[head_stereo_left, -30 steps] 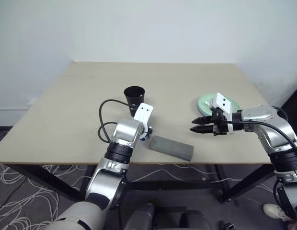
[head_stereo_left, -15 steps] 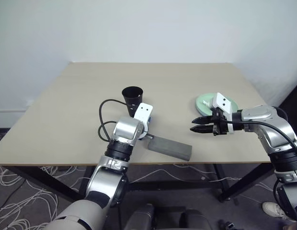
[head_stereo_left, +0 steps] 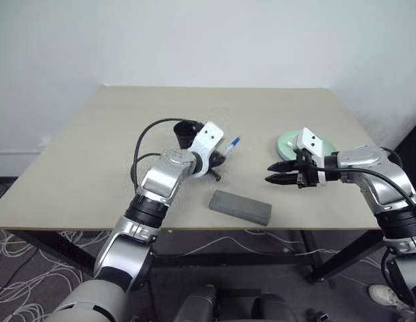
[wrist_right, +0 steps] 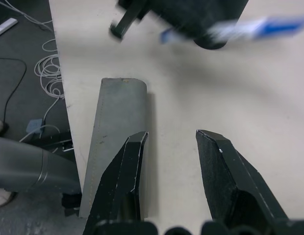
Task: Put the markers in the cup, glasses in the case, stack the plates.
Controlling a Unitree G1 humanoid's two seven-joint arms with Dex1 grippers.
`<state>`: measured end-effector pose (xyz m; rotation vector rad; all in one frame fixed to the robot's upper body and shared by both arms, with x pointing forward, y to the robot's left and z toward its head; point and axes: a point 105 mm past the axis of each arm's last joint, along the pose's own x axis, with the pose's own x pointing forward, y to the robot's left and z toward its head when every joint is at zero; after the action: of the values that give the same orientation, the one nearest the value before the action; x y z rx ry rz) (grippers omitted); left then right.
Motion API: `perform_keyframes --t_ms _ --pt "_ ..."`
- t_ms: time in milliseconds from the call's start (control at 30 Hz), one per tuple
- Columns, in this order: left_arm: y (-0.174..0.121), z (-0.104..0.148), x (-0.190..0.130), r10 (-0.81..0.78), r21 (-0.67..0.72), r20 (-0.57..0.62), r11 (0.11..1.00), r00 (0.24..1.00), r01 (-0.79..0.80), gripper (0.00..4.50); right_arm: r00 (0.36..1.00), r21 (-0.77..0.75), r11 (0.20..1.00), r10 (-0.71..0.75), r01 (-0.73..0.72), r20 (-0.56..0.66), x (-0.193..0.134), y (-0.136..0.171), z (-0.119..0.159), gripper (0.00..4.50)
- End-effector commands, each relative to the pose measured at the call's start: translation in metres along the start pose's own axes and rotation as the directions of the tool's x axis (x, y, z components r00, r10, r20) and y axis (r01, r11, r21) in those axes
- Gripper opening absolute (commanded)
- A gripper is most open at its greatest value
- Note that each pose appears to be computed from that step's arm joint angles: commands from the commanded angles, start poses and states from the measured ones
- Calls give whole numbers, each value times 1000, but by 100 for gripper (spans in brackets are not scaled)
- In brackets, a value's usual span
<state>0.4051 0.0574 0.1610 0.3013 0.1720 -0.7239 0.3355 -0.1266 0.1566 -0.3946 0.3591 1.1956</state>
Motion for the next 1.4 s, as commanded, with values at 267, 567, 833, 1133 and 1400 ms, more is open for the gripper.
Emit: perform_keyframes --t_ms 267,567,833,1133,1400 --pt "90 67 -25 452 -154 438 889 777 -430 61 999 -49 998 -24 26 40 -8 -5 18 166" --pt "113 40 -30 538 -181 419 839 731 -514 61 983 -56 998 -14 25 182 -20 -11 63 166" --pt "108 18 -24 524 -164 389 848 757 -503 61 975 -65 997 -30 45 220 -30 -19 77 166" --pt "103 0 -15 519 -164 351 854 780 -494 61 972 -69 997 -27 44 235 -30 -18 80 166" --pt "97 -16 -10 512 -141 317 858 798 -495 61 971 -67 997 -27 44 239 -28 -17 80 166"
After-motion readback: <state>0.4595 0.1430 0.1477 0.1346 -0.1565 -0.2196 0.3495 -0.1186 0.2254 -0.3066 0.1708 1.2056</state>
